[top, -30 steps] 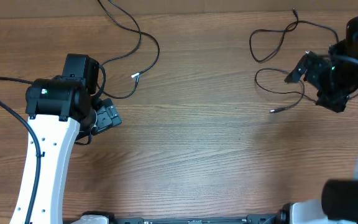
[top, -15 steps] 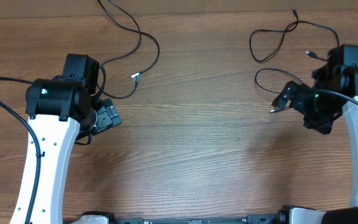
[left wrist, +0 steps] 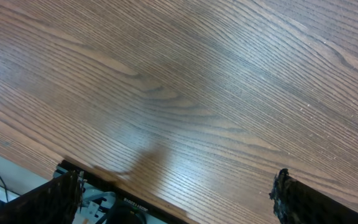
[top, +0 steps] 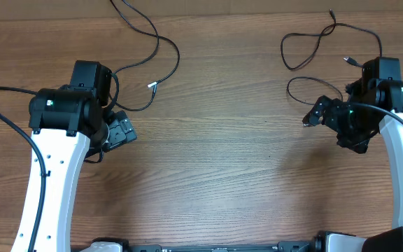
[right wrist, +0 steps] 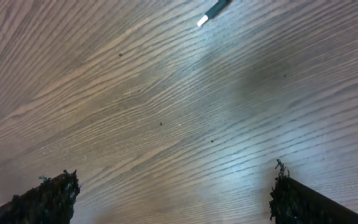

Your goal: Untangle cables

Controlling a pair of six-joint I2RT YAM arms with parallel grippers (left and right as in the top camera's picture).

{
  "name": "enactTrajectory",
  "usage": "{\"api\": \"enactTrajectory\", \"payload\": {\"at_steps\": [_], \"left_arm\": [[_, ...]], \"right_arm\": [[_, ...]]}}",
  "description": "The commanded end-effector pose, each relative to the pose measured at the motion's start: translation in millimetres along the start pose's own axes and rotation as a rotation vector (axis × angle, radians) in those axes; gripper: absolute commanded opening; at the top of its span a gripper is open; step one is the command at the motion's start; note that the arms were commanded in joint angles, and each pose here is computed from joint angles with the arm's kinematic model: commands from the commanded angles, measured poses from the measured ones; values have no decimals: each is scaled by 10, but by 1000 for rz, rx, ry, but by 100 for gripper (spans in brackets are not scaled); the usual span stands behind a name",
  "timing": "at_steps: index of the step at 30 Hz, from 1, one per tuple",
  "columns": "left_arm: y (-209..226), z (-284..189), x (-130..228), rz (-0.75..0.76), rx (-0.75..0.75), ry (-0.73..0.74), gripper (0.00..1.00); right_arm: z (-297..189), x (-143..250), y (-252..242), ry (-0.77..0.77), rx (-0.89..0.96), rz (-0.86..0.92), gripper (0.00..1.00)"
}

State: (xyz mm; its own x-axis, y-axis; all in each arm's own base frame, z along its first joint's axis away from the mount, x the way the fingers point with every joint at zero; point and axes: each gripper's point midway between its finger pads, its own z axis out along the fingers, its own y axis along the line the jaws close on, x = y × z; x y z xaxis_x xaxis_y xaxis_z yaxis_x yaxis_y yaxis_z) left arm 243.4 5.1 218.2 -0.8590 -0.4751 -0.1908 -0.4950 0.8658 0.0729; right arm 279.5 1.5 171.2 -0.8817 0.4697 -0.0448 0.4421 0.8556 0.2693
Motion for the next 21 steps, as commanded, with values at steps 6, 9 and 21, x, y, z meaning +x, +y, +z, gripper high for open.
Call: {"api": "enactTrajectory", "payload": {"at_steps": [6,9,21], "left_arm": [[15,4,-13,2,-17,-11,100],[15,4,-13,2,-17,-11,100],[-140,1,-12,-60,64,4,100]], "right_arm": [[-33,-6,41,-25,-18,-14,100],[-33,-6,42,-24,-19,-14,100],[-35,-61,57,-47,-23,-20,100]]}}
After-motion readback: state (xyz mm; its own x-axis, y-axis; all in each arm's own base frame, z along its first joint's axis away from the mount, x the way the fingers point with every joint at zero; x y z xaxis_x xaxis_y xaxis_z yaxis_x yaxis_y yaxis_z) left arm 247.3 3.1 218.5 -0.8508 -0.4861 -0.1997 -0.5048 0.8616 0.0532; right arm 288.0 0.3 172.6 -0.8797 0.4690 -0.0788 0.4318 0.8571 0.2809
